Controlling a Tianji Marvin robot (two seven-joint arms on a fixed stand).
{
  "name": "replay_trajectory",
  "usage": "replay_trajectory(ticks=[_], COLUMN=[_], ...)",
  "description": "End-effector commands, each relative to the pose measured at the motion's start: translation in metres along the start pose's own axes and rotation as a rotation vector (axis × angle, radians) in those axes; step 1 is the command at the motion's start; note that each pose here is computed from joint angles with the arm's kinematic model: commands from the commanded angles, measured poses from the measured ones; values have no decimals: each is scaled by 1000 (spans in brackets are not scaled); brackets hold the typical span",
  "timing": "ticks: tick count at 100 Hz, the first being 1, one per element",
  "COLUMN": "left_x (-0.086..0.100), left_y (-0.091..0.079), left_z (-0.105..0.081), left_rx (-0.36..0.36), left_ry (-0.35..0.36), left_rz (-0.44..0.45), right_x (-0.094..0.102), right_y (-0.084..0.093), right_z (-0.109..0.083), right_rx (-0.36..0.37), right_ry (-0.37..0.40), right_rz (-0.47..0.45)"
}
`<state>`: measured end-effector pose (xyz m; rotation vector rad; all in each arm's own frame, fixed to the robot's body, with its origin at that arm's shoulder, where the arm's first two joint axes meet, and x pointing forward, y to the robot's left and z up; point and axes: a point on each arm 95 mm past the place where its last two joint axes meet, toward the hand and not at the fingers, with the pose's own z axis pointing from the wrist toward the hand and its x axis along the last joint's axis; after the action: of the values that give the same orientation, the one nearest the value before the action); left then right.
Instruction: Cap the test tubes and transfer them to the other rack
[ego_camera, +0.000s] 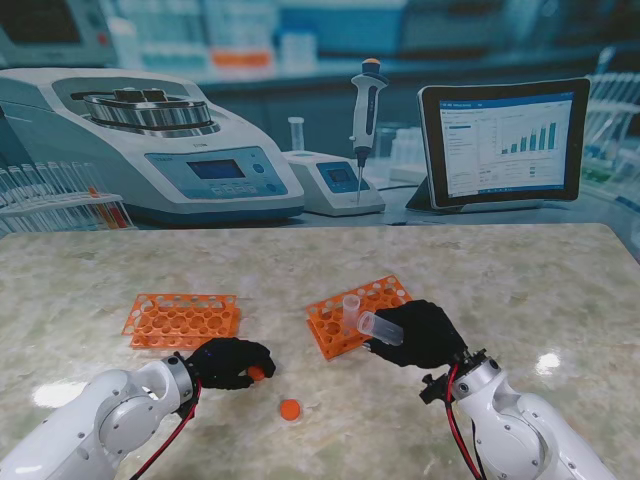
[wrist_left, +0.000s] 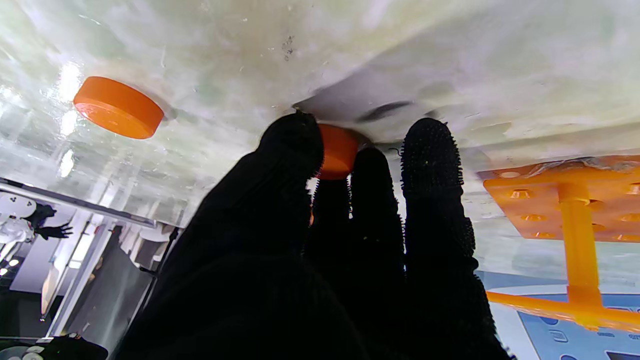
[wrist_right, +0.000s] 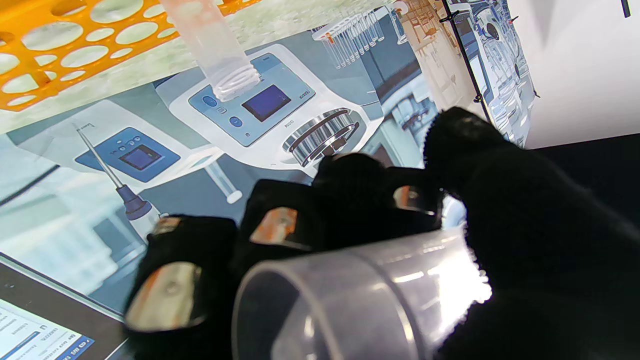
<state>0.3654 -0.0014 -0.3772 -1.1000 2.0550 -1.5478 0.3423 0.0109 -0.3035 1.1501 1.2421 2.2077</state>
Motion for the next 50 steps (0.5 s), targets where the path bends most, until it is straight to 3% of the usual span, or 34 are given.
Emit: replay_trajectory(ticks=[1,50], left_x=[-1,-2], left_y=[23,28], left_z=[-4,0], left_rx=[-60,-65], left_ry=[-12,-7], left_rz=[-21,-39], right_x=[3,3], right_y=[-2,-2], right_z=[-1,-2], right_rx=[4,1], right_ry=[-1,1], right_rz=[5,6])
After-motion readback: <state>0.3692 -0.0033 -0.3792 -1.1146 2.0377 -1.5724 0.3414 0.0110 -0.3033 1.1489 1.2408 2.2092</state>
